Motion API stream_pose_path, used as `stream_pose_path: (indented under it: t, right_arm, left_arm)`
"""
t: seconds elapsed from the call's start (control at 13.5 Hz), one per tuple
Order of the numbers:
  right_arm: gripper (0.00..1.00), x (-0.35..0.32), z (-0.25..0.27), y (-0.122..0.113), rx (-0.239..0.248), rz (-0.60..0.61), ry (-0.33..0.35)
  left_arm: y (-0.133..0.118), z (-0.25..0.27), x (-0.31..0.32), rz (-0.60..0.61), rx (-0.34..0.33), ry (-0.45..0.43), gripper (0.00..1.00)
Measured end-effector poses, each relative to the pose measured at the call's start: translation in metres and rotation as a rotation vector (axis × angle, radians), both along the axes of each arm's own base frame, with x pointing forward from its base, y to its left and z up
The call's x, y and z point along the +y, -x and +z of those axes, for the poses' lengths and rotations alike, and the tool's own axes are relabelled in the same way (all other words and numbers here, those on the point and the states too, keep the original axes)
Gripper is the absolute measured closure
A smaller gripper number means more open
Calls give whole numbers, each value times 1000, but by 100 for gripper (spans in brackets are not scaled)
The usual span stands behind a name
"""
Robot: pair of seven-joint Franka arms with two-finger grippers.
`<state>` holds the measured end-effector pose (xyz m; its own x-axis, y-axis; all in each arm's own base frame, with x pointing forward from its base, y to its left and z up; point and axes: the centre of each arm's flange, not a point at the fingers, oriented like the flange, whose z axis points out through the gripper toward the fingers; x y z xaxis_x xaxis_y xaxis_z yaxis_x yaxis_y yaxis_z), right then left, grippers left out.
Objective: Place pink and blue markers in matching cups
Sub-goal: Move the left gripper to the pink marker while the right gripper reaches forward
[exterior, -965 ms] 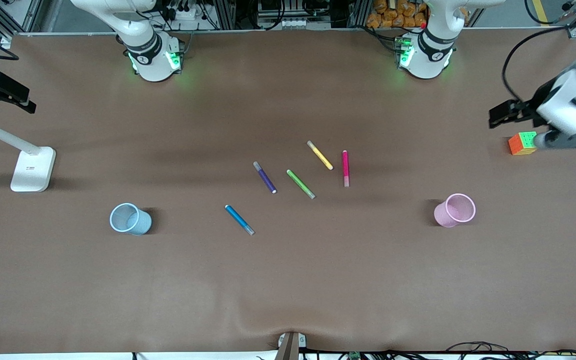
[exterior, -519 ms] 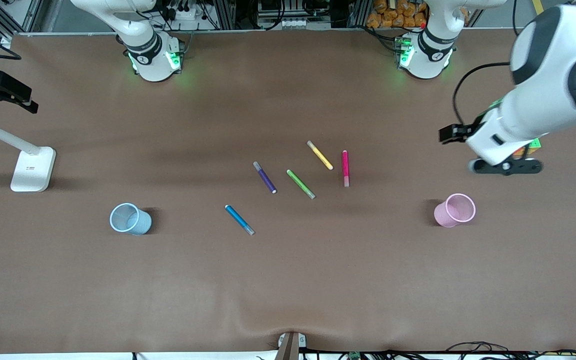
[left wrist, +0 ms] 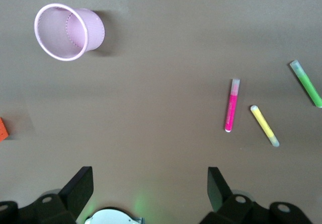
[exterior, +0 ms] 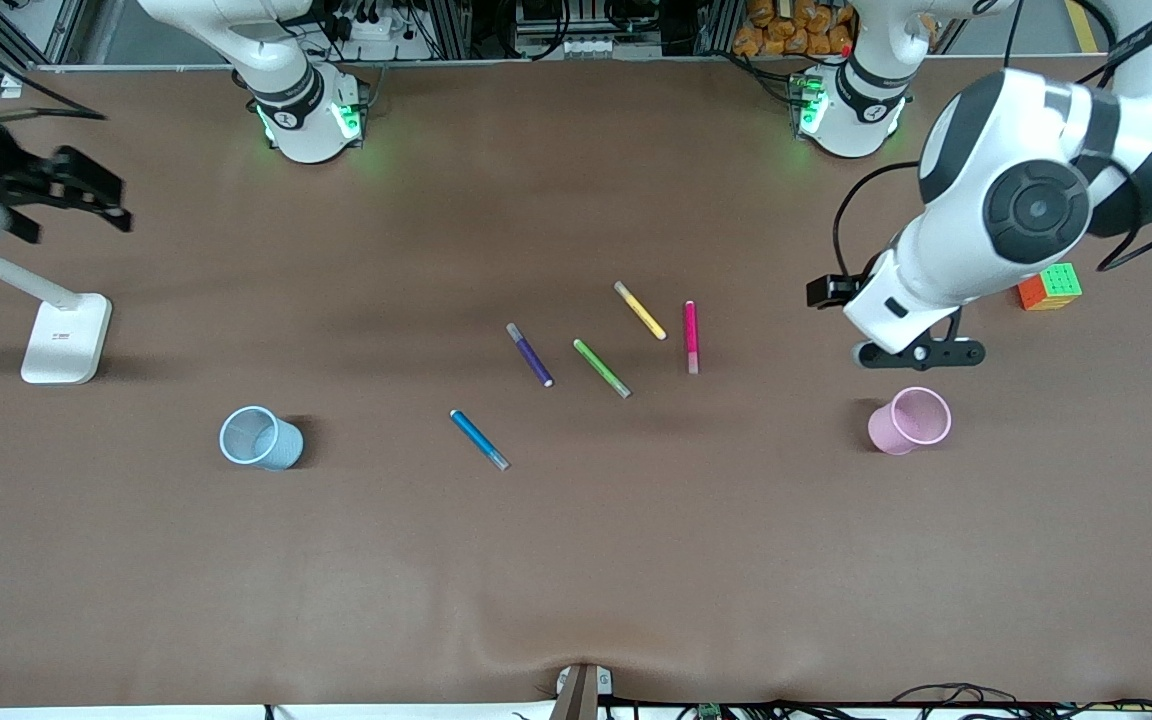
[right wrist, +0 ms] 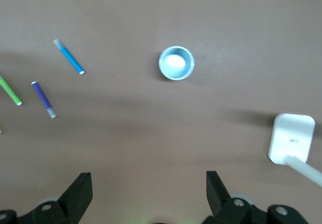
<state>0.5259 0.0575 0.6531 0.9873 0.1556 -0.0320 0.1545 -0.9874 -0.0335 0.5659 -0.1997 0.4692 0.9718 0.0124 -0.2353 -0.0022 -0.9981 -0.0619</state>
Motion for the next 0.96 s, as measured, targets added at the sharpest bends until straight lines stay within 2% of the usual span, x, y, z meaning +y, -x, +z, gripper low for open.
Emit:
stream_pose_path:
  t: [0.3,0.59,0.82,0.96]
  right_arm:
    - [0,61,-25,-6,35,145,2]
    - [0,127,-31,9,41,284,-3]
    - [0,171,-51,14,80,351,-51]
    - [0,189,-65,8,77,370,-70]
  left_arm:
    - [-5,-45,-27,42,19,0,0]
    - [8,-120,-75,75,60,-14,0]
    - [16,-169,-91,89,69,5,0]
    - [18,-187,-98,104,71,29,0]
